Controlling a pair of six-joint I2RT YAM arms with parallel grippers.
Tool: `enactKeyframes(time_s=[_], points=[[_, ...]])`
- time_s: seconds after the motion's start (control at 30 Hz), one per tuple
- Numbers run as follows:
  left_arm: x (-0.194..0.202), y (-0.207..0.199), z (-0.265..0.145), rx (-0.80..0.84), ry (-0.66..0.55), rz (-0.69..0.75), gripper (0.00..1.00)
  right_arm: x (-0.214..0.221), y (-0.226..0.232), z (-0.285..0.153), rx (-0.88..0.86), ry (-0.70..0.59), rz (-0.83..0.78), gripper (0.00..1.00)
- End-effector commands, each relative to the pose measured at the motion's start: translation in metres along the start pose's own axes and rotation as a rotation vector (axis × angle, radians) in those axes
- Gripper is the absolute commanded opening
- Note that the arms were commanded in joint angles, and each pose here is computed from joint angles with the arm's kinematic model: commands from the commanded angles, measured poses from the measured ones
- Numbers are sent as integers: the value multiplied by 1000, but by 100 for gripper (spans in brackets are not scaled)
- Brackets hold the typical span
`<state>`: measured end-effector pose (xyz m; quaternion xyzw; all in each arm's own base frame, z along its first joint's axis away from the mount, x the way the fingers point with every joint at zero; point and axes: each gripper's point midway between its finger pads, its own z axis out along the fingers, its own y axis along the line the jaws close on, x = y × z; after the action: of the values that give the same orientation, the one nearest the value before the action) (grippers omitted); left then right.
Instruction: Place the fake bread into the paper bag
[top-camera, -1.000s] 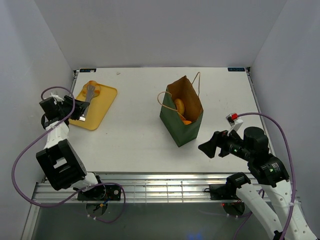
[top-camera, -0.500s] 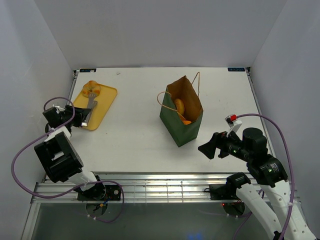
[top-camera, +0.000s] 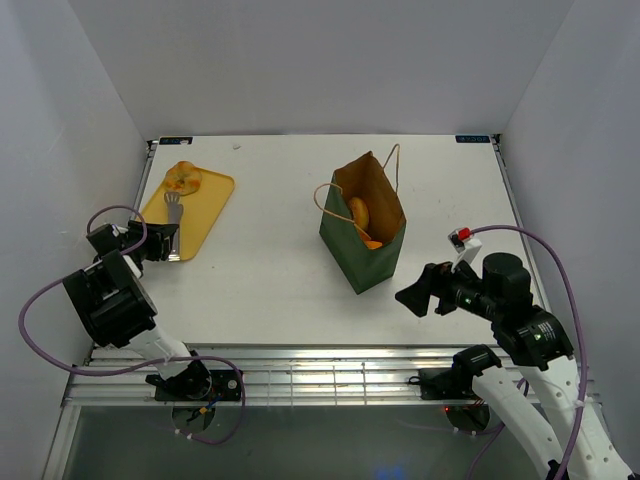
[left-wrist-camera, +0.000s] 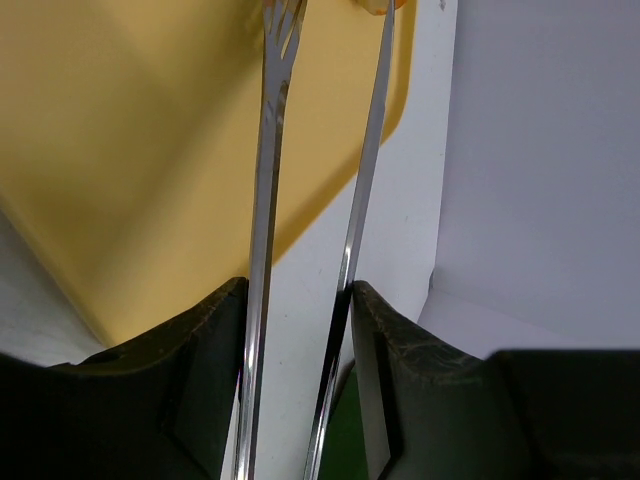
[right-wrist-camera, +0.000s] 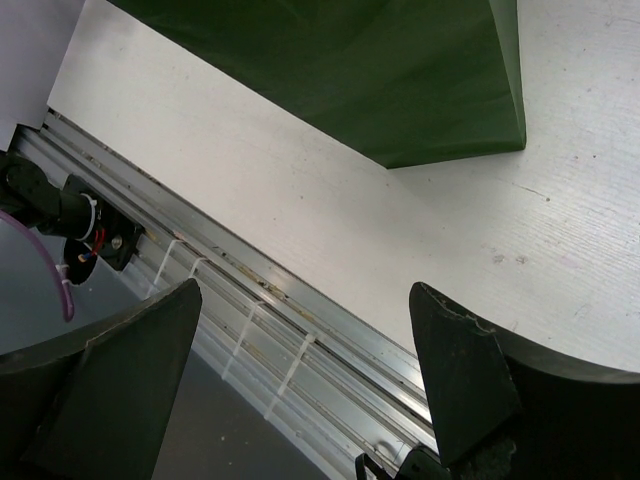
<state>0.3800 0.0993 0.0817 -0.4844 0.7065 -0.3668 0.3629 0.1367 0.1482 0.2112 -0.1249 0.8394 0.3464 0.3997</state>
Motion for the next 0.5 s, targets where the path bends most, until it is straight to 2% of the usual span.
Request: enactKeyframes(time_s=[0.0, 0.47], points=[[-11, -10, 2, 41, -29, 8, 55, -8, 3, 3, -17, -20, -26, 90], [-18, -12, 23, 95, 44, -4, 55, -7, -2, 10, -3, 1, -16, 90]])
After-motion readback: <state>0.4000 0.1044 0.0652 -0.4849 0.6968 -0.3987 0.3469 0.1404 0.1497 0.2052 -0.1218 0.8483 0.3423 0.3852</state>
